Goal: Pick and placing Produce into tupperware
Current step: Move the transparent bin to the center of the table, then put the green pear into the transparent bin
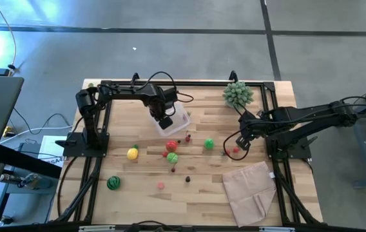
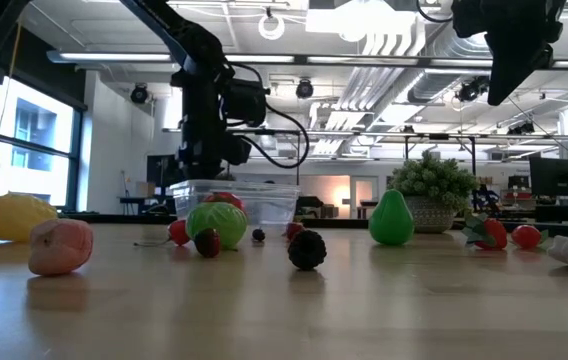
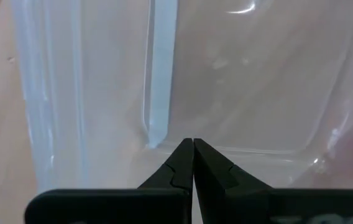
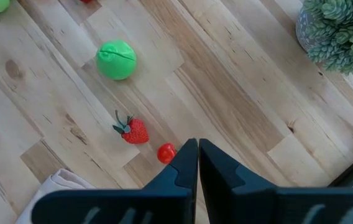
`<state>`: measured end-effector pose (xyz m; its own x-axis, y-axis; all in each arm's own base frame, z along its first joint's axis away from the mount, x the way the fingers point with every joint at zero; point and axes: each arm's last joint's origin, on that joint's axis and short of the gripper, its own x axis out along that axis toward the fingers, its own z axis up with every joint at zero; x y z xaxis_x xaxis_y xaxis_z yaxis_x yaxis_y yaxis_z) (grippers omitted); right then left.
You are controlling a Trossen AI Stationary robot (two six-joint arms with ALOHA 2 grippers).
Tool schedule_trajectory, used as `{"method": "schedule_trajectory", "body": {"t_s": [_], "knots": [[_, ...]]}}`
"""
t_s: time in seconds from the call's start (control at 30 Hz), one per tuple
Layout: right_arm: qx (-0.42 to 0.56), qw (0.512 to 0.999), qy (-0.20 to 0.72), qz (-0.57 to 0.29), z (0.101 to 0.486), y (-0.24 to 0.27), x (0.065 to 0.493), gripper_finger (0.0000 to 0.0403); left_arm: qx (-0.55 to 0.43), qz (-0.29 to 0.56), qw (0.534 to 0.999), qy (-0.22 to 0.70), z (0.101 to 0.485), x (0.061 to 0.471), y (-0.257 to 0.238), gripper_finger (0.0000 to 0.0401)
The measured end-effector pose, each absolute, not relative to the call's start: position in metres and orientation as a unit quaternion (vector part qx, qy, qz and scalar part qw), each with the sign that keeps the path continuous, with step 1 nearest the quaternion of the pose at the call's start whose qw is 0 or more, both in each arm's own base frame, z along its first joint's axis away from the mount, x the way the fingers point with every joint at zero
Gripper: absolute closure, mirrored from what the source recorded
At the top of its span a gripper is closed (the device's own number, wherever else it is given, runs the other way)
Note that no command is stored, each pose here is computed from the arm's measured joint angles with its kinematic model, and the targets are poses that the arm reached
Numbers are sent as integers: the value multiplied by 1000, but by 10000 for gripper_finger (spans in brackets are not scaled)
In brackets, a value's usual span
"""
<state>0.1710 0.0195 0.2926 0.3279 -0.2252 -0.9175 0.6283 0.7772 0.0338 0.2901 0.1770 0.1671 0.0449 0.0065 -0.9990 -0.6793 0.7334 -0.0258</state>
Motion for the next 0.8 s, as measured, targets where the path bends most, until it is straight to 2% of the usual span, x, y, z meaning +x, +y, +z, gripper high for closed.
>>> {"method": "schedule_trajectory", "body": {"t_s": [0.47, 0.6, 0.8], "knots": [[197, 791, 513, -269, 293, 20, 171, 396, -262, 267, 660, 652, 182, 280, 172, 401], [197, 791, 513, -269, 293, 20, 171, 396, -262, 266, 685, 625, 195, 280, 171, 401], [197, 791, 513, -269, 293, 20, 171, 396, -275, 256, 751, 543, 230, 279, 168, 400]]}}
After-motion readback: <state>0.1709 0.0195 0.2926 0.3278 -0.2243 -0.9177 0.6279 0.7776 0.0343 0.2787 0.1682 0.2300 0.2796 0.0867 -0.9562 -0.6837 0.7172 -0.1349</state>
